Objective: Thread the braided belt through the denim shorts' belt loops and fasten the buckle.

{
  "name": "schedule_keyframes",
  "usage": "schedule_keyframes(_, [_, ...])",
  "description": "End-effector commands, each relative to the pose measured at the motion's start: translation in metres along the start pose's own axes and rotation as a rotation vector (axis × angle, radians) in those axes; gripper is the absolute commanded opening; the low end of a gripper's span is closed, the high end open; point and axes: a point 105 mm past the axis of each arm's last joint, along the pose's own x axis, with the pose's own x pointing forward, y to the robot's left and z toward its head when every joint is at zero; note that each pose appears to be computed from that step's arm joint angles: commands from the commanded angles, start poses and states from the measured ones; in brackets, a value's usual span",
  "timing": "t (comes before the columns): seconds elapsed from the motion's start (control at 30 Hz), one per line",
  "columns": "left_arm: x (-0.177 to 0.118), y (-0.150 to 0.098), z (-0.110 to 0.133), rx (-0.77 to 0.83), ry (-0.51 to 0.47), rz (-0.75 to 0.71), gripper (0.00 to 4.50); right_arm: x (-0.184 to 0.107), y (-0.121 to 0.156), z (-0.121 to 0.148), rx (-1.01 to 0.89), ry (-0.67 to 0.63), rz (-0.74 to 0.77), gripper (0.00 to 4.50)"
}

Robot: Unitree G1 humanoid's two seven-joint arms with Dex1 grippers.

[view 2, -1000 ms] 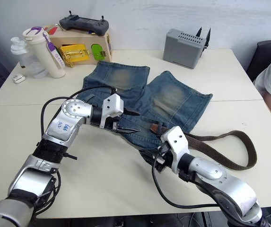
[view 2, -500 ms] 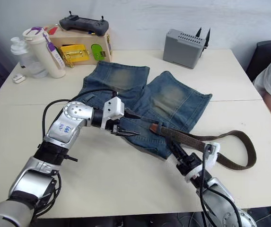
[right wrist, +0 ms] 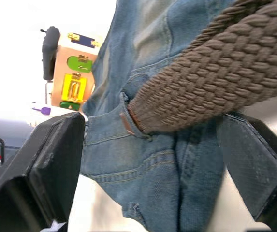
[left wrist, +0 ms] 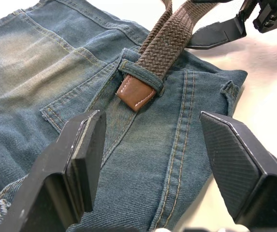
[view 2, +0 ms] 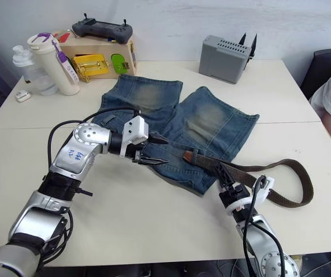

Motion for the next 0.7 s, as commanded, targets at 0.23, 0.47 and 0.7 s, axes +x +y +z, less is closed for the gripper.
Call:
schedule_keyframes(0.23, [-0.008,0.003,0.017,0.058,-0.026,0.025,3.42,0.021,0.003,-0.004,-0.033,-0.006,0.044,0.19])
schedule_keyframes(0.47, [-0.01,0.004,0.018,0.062,-0.019,0.035,3.42,0.046,0.01,-0.028,-0.078,0.086,0.068,0.05])
schedule_keyframes(0.7, [-0.011,0.001,0.018,0.065,-0.013,0.037,3.42,0.052,0.009,-0.053,-0.166,0.221,0.054,0.05])
